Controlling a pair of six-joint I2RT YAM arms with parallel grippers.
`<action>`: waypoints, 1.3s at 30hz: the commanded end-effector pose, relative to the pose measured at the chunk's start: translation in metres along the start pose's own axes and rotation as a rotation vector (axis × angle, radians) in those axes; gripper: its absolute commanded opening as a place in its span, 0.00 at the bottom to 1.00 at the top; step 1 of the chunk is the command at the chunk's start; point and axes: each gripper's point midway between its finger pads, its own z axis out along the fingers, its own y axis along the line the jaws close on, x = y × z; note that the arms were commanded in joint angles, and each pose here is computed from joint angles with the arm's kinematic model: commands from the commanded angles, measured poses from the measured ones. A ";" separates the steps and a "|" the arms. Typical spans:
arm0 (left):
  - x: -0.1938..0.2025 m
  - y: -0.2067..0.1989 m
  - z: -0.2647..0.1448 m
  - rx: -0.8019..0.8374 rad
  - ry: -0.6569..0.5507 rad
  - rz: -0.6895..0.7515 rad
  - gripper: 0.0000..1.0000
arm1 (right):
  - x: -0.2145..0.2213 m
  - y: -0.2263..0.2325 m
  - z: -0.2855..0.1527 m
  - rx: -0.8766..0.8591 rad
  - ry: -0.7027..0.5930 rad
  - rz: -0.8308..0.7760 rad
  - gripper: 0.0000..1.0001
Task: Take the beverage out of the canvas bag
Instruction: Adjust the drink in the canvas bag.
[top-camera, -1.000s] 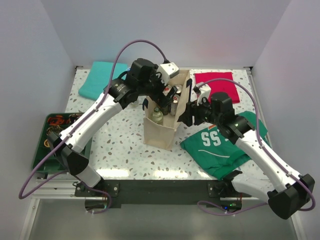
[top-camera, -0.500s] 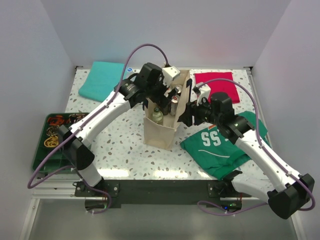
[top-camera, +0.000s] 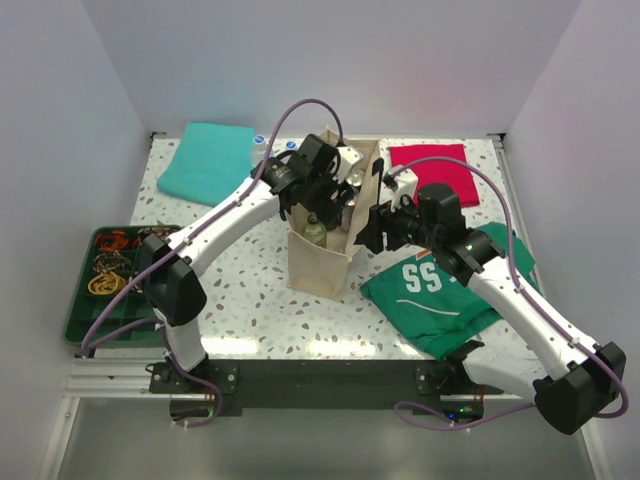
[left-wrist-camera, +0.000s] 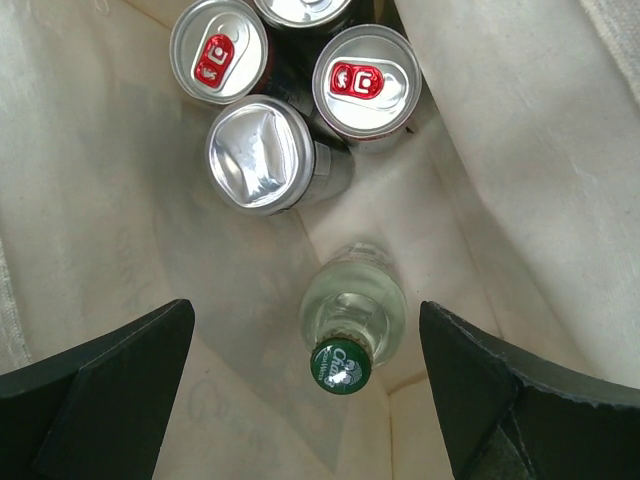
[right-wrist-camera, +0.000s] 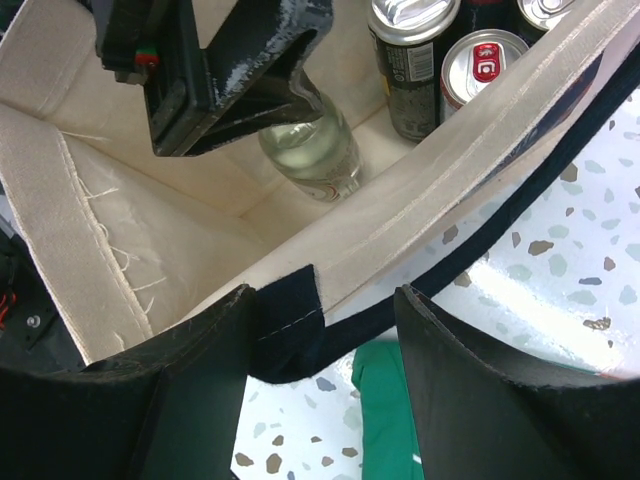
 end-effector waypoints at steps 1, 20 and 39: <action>-0.001 -0.004 0.002 0.025 0.016 -0.016 1.00 | -0.008 0.003 0.001 -0.017 -0.019 -0.034 0.61; 0.034 -0.023 0.040 0.095 0.115 -0.041 1.00 | -0.008 0.005 0.000 -0.025 -0.022 -0.030 0.61; 0.021 -0.029 0.025 0.155 0.047 -0.063 0.98 | -0.012 0.006 -0.002 -0.026 -0.033 -0.022 0.61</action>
